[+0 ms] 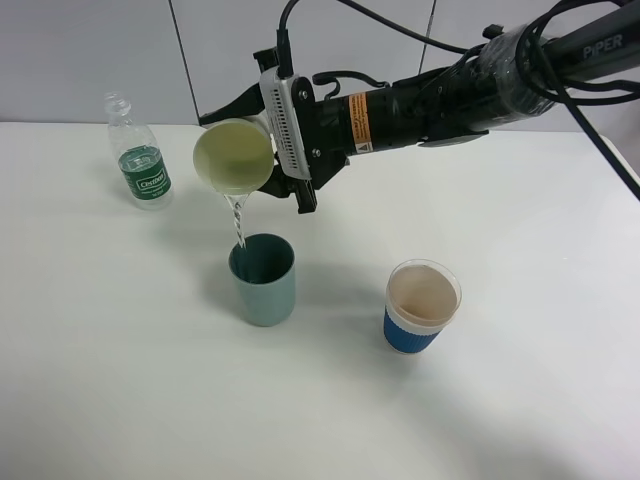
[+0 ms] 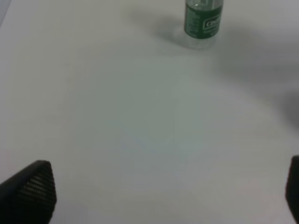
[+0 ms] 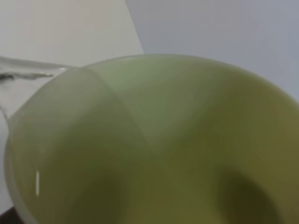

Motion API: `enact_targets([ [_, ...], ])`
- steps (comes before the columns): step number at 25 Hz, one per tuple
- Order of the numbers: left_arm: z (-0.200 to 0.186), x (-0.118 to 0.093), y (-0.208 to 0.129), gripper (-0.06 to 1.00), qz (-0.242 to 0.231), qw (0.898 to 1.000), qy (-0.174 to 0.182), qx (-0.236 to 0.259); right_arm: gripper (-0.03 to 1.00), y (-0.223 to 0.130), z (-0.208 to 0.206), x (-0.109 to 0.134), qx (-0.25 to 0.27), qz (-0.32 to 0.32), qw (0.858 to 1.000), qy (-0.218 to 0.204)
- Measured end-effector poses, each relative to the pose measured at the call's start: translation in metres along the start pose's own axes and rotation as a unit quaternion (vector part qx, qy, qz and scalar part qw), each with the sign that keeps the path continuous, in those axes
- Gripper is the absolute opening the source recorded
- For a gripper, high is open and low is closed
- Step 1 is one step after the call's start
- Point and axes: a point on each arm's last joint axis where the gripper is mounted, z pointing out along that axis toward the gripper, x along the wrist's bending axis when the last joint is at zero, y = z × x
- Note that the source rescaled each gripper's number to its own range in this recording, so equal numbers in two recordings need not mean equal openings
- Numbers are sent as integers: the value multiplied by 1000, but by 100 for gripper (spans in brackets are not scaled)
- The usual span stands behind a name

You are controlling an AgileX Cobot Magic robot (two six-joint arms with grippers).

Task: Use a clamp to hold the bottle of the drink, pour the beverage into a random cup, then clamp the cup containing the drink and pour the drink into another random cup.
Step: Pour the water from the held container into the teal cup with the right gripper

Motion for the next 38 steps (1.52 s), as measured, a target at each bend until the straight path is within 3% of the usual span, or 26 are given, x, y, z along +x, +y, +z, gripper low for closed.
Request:
enact_targets([
  [25, 0, 0, 0, 100, 0, 1000, 0, 0, 0, 0, 0, 0, 0, -84, 996, 0],
  [38, 0, 0, 0, 100, 0, 1000, 0, 0, 0, 0, 0, 0, 0, -154, 988, 0],
])
